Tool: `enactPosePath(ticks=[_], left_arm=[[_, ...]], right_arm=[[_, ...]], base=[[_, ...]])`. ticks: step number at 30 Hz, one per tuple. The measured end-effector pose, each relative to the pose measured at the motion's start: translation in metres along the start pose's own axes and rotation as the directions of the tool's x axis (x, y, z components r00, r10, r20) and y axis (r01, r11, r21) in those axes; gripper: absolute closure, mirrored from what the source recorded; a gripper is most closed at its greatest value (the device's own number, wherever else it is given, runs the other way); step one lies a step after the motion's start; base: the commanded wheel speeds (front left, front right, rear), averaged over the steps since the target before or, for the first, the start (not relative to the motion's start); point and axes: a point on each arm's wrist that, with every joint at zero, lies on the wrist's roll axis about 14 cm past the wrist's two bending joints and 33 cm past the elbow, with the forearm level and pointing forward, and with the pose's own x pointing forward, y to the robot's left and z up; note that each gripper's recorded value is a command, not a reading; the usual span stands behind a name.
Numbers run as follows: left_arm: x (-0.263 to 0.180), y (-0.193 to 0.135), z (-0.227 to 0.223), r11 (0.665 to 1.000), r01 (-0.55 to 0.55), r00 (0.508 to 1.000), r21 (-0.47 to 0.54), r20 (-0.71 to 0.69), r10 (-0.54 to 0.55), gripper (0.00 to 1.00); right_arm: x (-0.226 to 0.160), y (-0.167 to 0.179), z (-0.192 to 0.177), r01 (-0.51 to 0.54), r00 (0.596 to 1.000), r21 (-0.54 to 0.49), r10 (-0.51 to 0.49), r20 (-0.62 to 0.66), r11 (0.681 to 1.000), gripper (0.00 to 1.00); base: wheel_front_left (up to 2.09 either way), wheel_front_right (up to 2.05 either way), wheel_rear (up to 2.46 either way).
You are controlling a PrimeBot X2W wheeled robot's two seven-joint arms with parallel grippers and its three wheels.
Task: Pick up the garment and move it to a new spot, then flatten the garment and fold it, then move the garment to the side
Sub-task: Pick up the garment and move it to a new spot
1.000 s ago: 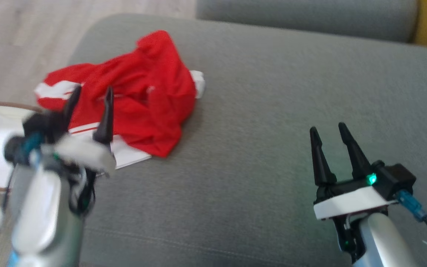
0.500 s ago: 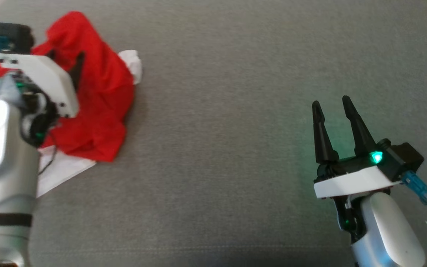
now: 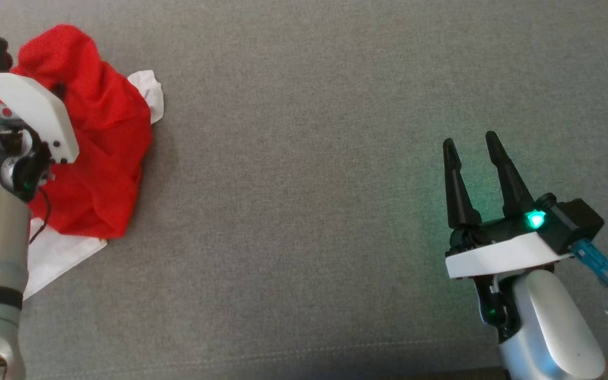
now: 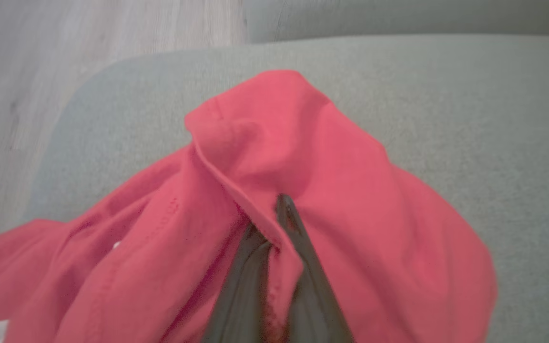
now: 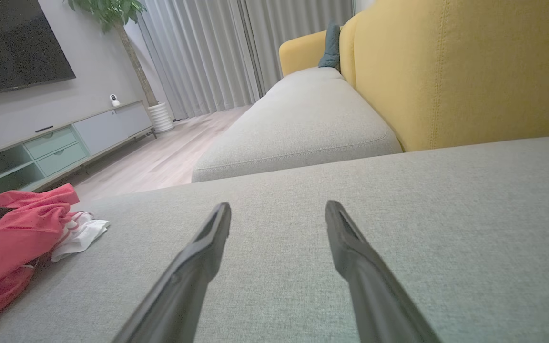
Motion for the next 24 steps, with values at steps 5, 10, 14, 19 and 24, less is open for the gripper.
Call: enactPosePath(ticks=[5,10,14,19,24], left_arm=[[-0.016,-0.001,0.043,1.0,0.005,0.977,-0.005,0.212,-0.004,1.0],[-0.06,-0.011,0.12,0.999,0.044,0.867,-0.018,0.498,-0.029,1.0],[-0.113,-0.031,0.184,0.996,0.091,0.724,0.019,0.686,-0.079,1.0],[-0.179,-0.068,0.239,0.983,0.16,0.543,0.09,0.823,-0.164,1.0],[-0.213,-0.13,0.265,0.949,0.247,0.456,0.195,0.841,-0.291,1.0]], right_arm=[[-0.002,0.009,0.009,-0.024,1.0,-0.006,0.024,0.019,1.0,0.0],[-0.009,0.016,0.025,-0.035,0.998,-0.007,0.036,0.057,0.999,0.0],[-0.016,0.021,0.037,-0.045,0.995,-0.012,0.046,0.085,0.999,0.0],[-0.03,0.022,0.045,-0.036,0.994,-0.004,0.036,0.107,0.999,0.0],[-0.042,0.01,0.053,0.006,0.991,-0.004,-0.005,0.13,1.0,0.0]], base=[[0.0,0.0,0.0],[0.0,0.0,0.0],[0.0,0.0,0.0],[0.0,0.0,0.0],[0.0,0.0,0.0]])
